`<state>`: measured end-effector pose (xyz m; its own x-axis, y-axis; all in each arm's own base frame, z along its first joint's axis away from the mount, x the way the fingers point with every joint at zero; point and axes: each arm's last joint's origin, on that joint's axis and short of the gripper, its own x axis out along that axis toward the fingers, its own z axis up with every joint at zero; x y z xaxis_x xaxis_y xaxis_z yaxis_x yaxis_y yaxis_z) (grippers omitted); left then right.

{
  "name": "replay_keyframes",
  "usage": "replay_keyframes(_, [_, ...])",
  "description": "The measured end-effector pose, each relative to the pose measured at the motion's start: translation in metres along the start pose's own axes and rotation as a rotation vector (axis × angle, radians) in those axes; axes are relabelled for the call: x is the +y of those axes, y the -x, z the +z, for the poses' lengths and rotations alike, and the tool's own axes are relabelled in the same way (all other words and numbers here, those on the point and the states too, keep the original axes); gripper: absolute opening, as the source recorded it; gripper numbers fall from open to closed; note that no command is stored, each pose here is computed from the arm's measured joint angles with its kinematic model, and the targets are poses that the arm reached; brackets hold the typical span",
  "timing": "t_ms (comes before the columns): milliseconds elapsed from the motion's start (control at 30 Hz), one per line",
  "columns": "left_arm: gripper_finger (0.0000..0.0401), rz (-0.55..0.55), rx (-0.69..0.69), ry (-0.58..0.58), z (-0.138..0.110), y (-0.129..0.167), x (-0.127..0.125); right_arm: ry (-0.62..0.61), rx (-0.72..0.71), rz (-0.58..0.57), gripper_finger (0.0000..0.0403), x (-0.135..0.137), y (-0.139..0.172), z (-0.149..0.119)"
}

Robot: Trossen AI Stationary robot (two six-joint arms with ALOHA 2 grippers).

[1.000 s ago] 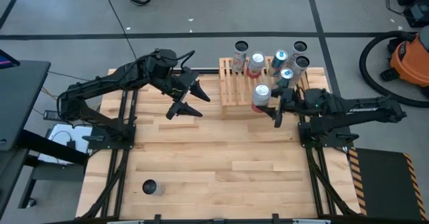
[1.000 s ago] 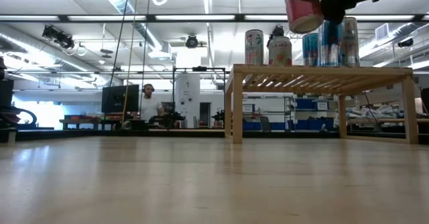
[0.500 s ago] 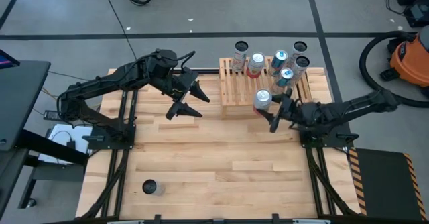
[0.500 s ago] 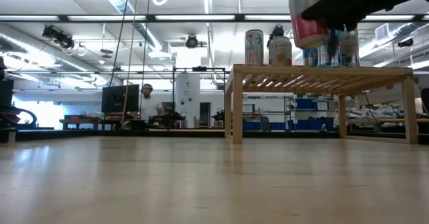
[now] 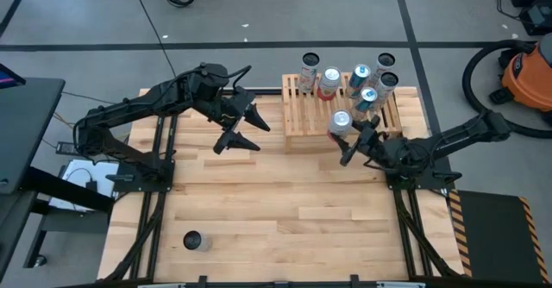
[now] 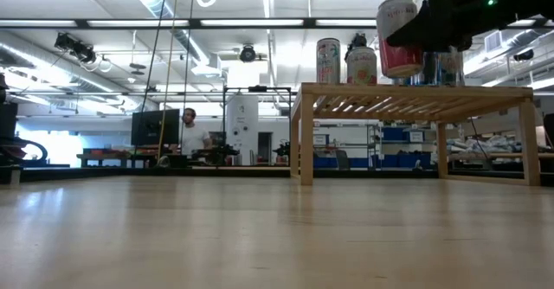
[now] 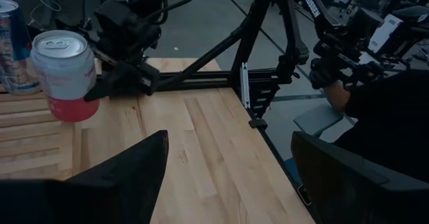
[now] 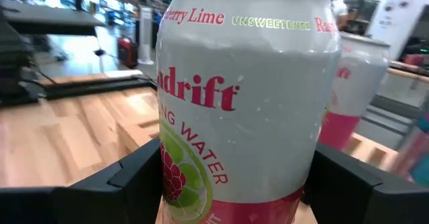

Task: Place canned beverage on shelf
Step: Put the pink-white soda can on the shelf aligned with the other pink-white soda can

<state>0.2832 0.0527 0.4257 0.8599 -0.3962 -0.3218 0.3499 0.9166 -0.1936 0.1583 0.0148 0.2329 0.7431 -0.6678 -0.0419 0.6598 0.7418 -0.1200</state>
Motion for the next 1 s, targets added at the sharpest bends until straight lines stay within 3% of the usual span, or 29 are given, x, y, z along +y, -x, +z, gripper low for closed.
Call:
replay_keyframes(233, [0.0316,0.000,0.000,-0.001,0.000,0.000,0.000,0.046,0.038,-0.023,0.0295,0.005,-0.008,-0.008])
replay_keyframes(633, [0.0316,0.000,0.001,-0.002,0.000,0.000,0.000,0.013,0.044,-0.115,0.0297,0.006,-0.022,-0.012])
replay_keyframes(1000, [0.0316,-0.001,0.001,-0.001,0.000,0.000,0.000,-0.017,0.045,-0.161,0.0335,0.002,-0.027,-0.013])
